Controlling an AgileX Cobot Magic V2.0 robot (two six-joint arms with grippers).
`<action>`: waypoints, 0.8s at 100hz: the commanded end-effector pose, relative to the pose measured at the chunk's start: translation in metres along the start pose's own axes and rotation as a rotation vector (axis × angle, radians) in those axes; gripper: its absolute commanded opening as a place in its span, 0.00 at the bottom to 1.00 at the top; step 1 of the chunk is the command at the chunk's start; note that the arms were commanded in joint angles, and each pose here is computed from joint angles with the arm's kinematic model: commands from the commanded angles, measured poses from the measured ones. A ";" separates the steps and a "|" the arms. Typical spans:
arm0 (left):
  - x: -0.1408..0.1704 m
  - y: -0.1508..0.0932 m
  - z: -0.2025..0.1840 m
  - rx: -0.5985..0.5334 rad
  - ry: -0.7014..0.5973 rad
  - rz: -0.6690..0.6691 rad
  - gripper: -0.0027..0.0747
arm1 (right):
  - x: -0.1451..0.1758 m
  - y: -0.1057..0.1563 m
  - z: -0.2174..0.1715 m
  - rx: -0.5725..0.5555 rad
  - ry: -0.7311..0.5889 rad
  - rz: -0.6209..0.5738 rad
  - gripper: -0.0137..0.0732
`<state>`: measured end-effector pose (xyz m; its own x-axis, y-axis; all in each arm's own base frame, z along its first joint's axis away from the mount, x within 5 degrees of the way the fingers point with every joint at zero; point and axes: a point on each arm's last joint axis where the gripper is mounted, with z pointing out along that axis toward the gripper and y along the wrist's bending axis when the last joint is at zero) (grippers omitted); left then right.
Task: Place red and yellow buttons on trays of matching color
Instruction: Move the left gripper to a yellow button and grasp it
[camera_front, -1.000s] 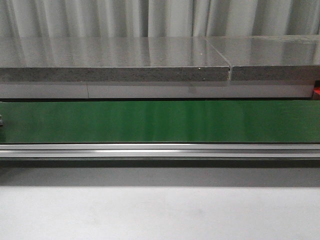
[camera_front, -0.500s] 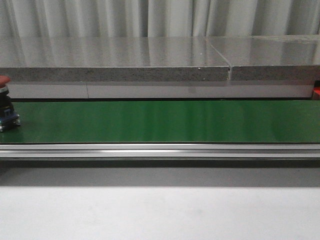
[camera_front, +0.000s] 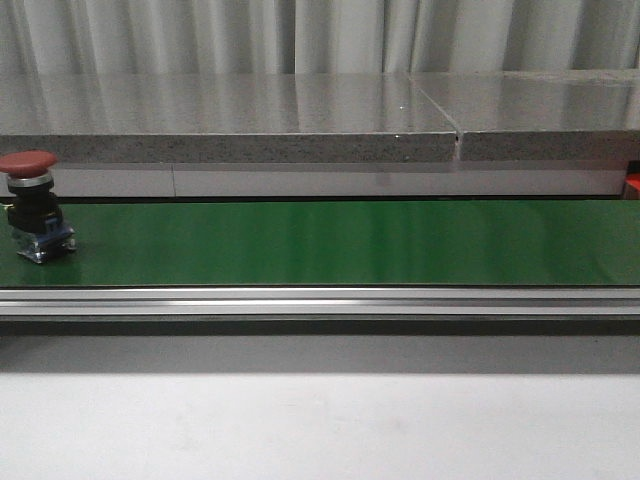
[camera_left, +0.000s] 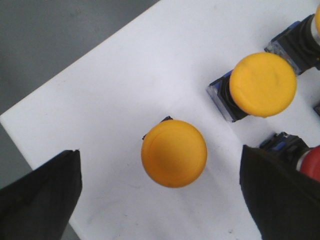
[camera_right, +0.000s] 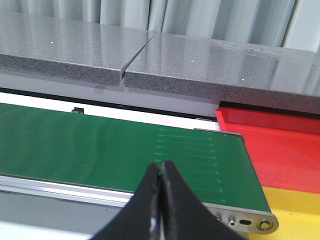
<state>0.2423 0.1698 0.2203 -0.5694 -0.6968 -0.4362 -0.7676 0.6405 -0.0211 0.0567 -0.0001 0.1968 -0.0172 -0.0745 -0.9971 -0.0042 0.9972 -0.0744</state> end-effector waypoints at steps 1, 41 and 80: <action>-0.012 -0.003 -0.004 0.033 -0.082 -0.015 0.85 | -0.011 0.000 -0.002 0.000 -0.104 0.000 0.08; -0.010 -0.008 0.032 0.030 -0.023 -0.026 0.83 | -0.011 0.000 -0.002 0.000 -0.104 0.000 0.08; -0.016 -0.009 0.026 0.016 0.002 -0.037 0.10 | -0.011 0.000 -0.002 0.000 -0.104 0.000 0.08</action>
<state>0.2607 0.1799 0.1800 -0.5790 -0.7293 -0.3644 -0.7777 0.6283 -0.0218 0.0567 -0.0001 0.1968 -0.0172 -0.0745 -0.9971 -0.0042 0.9972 -0.0744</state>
